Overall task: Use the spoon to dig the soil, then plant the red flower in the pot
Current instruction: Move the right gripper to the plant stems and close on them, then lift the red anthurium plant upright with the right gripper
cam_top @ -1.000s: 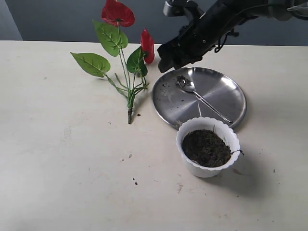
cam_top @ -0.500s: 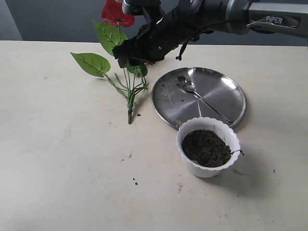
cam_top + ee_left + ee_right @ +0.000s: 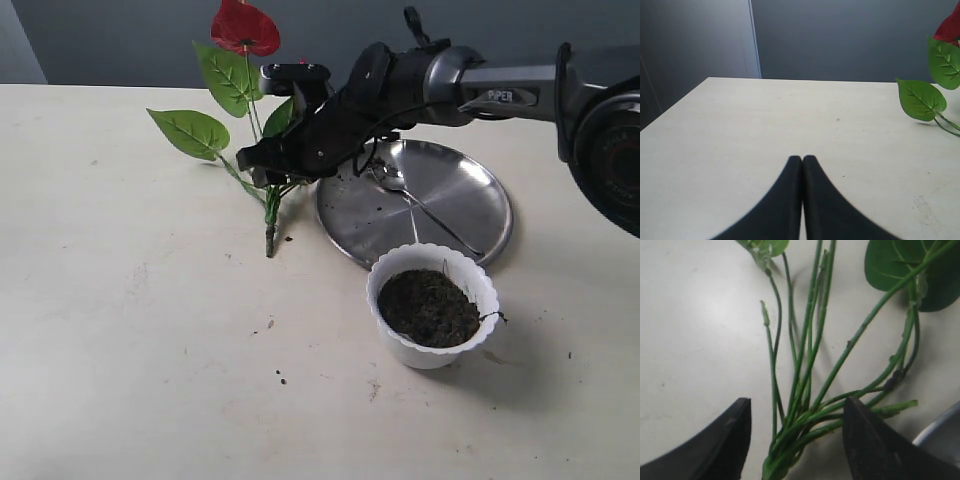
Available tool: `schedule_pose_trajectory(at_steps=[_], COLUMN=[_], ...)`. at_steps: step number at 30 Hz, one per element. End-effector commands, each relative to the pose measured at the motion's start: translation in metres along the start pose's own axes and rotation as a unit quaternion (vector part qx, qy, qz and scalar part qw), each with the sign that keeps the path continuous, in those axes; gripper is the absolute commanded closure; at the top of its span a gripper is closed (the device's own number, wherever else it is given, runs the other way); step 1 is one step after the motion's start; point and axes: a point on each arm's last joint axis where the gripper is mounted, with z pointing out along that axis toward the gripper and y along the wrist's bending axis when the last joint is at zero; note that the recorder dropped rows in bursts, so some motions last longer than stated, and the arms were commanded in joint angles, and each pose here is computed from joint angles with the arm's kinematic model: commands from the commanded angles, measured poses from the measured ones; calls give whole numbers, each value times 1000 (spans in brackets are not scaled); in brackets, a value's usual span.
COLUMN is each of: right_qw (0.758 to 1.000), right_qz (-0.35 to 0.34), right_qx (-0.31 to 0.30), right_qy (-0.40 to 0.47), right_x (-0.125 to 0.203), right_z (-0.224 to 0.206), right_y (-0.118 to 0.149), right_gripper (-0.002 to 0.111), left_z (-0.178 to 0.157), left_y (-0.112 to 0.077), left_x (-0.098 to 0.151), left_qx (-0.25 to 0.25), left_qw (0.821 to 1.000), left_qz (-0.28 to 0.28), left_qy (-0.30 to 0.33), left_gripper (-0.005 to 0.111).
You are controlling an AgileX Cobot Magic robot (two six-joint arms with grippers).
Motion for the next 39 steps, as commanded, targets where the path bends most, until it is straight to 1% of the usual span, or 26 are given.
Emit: schedule_pose_trajectory(at_steps=[1, 17, 25, 27, 28, 29, 30, 31, 32, 33, 34, 37, 38, 39], right_qw=[999, 998, 998, 998, 998, 998, 999, 999, 999, 999, 999, 999, 1000, 1000], right_qz=[34, 39, 28, 27, 28, 28, 28, 26, 27, 27, 27, 30, 23, -1], right_qx=[19, 29, 28, 29, 27, 26, 25, 24, 23, 22, 18, 7, 5, 1], right_qy=[-30, -41, -43, -47, -44, -42, -39, -37, -33, -31, -21, -11, -16, -25], right_x=[-2, 1, 7, 7, 6, 7, 7, 8, 8, 9, 11, 9, 6, 1], right_z=[7, 16, 29, 30, 29, 29, 29, 29, 29, 29, 29, 25, 20, 14], right_y=[-7, -9, 3, 3, 4, 4, 5, 5, 5, 5, 6, 10, 13, 19], right_gripper=[55, 55, 56, 61, 72, 75, 84, 87, 96, 100, 109, 109, 109, 109], left_z=[0, 0, 0, 0, 0, 0, 0, 0, 0, 0, 0, 0, 0, 0], left_y=[0, 0, 0, 0, 0, 0, 0, 0, 0, 0, 0, 0, 0, 0], left_x=[1, 1, 1, 1, 1, 1, 1, 1, 1, 1, 1, 1, 1, 1], left_qx=[-1, -1, -1, -1, -1, -1, -1, -1, -1, -1, -1, -1, -1, -1], left_qw=[1000, 1000, 1000, 1000, 1000, 1000, 1000, 1000, 1000, 1000, 1000, 1000, 1000, 1000], left_qz=[-2, -2, -2, -2, -2, -2, -2, -2, -2, -2, -2, -2, -2, -2], left_qy=[2, 2, 2, 2, 2, 2, 2, 2, 2, 2, 2, 2, 2, 2], left_gripper=[106, 106, 106, 106, 106, 106, 106, 106, 106, 106, 106, 106, 106, 106])
